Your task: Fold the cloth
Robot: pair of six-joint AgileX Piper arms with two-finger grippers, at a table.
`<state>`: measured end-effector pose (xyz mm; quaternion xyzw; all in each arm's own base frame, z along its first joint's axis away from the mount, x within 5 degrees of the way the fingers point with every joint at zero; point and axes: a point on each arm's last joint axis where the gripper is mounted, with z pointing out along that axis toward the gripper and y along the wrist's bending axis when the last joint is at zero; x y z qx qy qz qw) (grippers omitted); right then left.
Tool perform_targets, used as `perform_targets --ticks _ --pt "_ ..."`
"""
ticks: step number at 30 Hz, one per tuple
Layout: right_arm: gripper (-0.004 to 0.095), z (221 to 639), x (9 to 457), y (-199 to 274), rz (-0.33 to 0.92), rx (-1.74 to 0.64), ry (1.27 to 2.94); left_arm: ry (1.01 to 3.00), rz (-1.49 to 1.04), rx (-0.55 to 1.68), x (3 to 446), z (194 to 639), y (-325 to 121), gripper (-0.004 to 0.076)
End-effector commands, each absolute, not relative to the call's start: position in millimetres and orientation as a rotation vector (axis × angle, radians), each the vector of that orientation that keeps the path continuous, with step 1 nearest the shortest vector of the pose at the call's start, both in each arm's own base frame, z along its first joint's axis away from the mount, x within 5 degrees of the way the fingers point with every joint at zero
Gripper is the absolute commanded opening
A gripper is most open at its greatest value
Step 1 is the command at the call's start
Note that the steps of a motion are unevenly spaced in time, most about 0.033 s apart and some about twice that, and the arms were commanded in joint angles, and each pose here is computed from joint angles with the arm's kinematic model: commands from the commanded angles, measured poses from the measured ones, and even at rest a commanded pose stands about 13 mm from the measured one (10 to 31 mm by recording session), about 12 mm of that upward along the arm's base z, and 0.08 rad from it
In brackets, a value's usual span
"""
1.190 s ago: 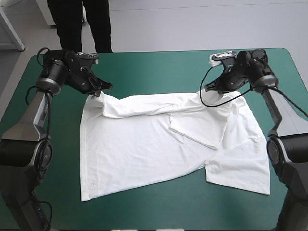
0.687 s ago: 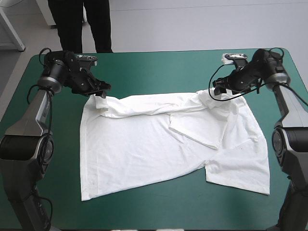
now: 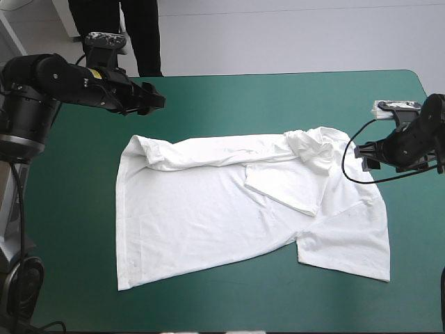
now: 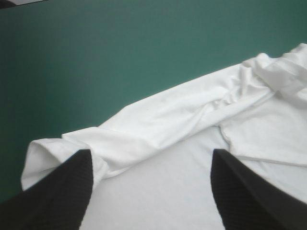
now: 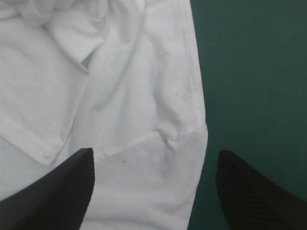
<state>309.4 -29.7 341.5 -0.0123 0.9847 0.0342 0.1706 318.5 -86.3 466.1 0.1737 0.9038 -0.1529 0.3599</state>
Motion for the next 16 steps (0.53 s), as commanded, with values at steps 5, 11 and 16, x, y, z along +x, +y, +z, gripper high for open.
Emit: perform_targets --ticks 5,11,16 --pt "0.0662 339 283 -34 0.000 -0.021 2.832 2.308 -0.482 0.625 291 471 -121 0.0487" --pt "0.0661 300 289 -38 -0.029 -0.029 2.961 2.300 -0.501 0.645 287 472 -126 0.0487" --pt "0.0631 274 305 -40 -0.008 -0.022 3.018 2.280 -0.497 0.644 280 478 -123 0.0487"
